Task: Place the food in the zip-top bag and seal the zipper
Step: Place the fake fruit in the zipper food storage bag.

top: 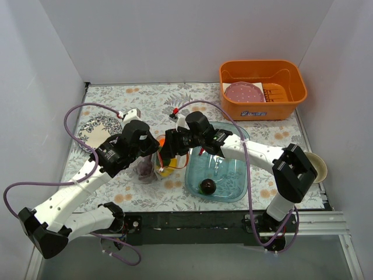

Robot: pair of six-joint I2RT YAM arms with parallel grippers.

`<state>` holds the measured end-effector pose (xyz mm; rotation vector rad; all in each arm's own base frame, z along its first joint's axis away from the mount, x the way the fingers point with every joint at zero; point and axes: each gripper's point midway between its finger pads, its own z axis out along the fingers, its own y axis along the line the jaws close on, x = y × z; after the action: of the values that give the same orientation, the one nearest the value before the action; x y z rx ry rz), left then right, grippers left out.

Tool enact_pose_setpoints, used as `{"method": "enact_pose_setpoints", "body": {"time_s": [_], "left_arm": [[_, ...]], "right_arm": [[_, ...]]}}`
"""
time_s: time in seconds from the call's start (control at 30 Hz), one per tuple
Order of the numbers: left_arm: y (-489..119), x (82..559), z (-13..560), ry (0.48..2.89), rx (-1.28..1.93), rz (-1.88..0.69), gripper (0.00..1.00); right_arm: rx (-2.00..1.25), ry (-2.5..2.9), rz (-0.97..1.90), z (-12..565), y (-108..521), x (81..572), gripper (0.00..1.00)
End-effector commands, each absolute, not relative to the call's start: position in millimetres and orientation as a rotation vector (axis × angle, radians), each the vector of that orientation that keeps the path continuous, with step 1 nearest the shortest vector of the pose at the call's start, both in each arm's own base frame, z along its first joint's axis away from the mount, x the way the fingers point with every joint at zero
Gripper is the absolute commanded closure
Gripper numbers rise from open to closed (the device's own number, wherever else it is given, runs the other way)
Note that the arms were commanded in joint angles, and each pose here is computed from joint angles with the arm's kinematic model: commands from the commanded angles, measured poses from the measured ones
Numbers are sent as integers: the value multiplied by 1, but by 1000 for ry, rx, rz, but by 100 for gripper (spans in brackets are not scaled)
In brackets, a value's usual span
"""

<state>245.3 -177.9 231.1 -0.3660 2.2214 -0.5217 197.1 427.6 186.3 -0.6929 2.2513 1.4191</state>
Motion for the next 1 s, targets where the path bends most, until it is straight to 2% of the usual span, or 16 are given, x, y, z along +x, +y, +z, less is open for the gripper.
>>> {"method": "enact_pose_setpoints", "body": {"time_s": [0.0,0.27,0.47,0.57,0.6,0.67,0.7,0.77,0.97], "left_arm": [[-172,247,243,2162,-401,-544,100],[-168,246,241,2165,-412,-528,100],[-168,246,241,2164,-416,-530,100],[-168,246,242,2161,-417,-528,100],[-168,246,241,2164,-418,-523,100],[-168,246,242,2159,-417,-527,100],[-168,246,242,2161,-416,-526,100],[-168,246,242,2162,-415,-524,100],[-166,245,242,2159,-421,-525,100]], "right_arm": [[-684,2219,1449,193,435,196,32],[-531,2190,1297,199,415,214,19],[-460,2169,1283,206,407,219,18],[-461,2166,1303,206,407,216,30],[-464,2173,1306,204,408,215,39],[-480,2186,1324,201,410,213,49],[-486,2193,1332,199,411,211,61],[-498,2212,1345,194,413,209,70],[-537,2239,1359,187,418,206,71]]}}
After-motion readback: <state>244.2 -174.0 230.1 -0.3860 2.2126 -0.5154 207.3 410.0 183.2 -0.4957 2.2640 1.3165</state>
